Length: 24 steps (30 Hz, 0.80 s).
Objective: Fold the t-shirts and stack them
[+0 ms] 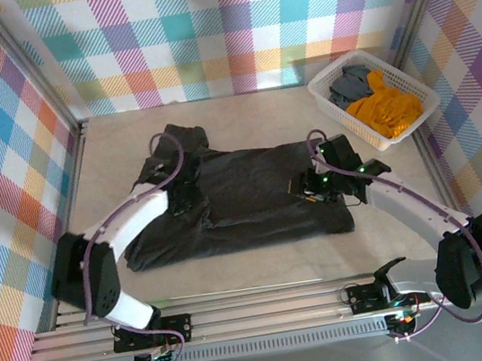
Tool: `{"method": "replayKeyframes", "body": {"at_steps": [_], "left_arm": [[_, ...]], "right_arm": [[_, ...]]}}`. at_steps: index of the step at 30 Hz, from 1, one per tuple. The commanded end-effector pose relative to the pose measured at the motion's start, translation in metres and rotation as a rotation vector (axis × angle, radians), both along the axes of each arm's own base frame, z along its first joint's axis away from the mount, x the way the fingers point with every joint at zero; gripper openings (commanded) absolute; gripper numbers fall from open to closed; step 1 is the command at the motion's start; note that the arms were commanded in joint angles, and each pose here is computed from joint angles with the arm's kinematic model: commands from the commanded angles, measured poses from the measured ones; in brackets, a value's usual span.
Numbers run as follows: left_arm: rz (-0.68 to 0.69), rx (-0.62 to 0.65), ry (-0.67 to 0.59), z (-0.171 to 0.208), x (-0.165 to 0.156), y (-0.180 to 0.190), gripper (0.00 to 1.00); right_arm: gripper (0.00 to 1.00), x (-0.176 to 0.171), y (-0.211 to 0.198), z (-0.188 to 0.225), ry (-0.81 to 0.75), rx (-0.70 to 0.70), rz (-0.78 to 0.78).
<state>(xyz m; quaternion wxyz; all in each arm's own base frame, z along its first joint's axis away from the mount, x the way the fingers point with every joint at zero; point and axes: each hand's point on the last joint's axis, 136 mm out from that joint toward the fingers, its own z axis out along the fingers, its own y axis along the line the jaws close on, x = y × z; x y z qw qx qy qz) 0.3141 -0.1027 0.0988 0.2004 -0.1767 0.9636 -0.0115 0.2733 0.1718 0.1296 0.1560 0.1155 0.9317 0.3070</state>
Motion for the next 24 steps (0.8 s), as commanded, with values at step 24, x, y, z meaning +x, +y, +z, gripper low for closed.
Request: {"method": "replayKeyframes", "body": {"at_steps": [24], "left_arm": [[0.564, -0.241, 0.143, -0.056, -0.148, 0.062, 0.4]], "right_arm": [[0.37, -0.099, -0.12, -0.088, 0.372, -0.148, -0.663]]}}
